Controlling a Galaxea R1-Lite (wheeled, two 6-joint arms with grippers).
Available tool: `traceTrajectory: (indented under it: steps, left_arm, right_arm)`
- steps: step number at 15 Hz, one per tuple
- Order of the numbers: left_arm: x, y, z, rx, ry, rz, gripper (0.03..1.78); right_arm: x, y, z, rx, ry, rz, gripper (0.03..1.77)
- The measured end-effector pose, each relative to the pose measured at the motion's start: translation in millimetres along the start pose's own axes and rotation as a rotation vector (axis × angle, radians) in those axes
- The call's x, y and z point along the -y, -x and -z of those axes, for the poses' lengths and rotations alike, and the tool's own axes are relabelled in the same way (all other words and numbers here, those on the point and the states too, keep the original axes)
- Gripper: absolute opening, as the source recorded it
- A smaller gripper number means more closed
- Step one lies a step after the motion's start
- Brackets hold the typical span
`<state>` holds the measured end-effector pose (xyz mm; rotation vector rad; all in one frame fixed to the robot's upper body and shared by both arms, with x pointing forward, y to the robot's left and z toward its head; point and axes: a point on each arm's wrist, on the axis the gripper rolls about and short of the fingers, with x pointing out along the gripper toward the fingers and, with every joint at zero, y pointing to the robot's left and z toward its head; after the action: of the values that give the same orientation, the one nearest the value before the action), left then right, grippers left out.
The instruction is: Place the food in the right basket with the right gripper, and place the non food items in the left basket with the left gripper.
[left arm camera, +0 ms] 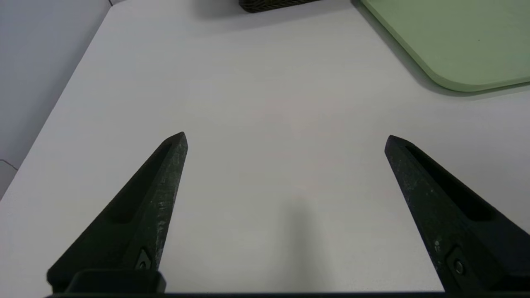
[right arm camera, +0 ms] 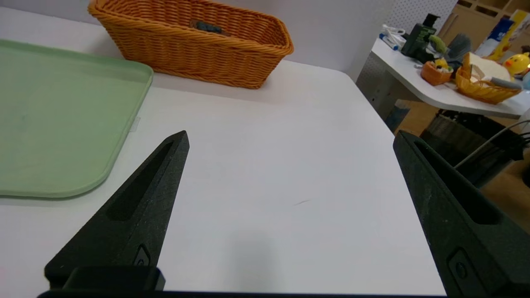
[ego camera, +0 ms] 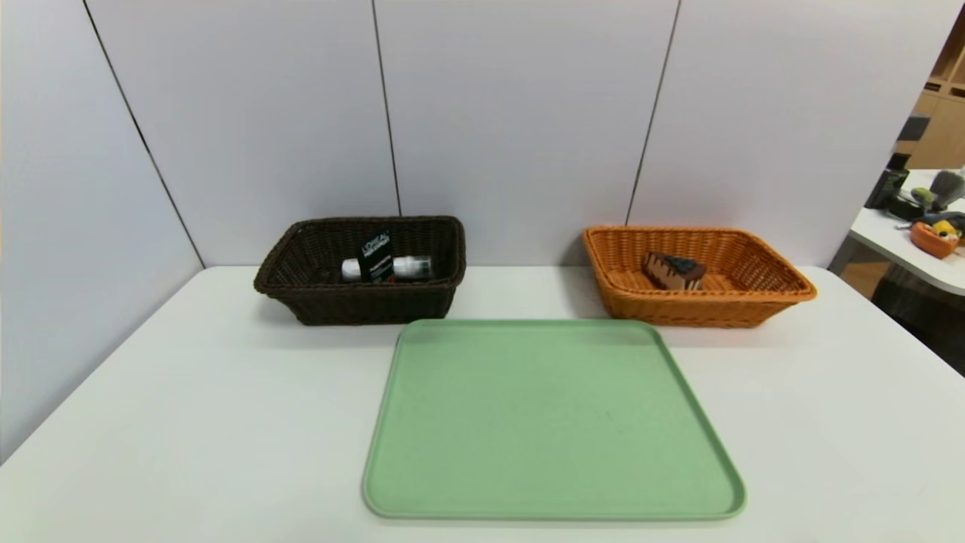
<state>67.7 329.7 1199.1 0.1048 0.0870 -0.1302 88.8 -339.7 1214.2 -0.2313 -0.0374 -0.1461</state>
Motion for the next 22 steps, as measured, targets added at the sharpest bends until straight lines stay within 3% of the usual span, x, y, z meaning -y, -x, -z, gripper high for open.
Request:
traceTrajectory:
  steps: [6,12,14,16,22]
  left_arm:
    - [0,5,2,0.055,-0.004,-0.027,1.69]
    - [-1,5,6,0.053,0.008,-0.092,1.69]
    - [-1,2,12,0.042,0.009,-0.124,1.69]
    - [-2,-1,13,0.084,0.009,-0.150,1.69]
    - [-2,-3,16,0.089,0.044,-0.153,1.69]
  right_arm:
    - [0,9,6,0.029,-0.024,-0.006,1.70]
    - [-6,20,18,0.051,-0.027,-0.174,1.70]
    - [-6,21,21,0.050,-0.028,-0.181,1.70]
    - [-7,21,24,0.034,-0.036,-0.187,1.70]
    - [-8,22,29,-0.011,-0.078,-0.202,1.70]
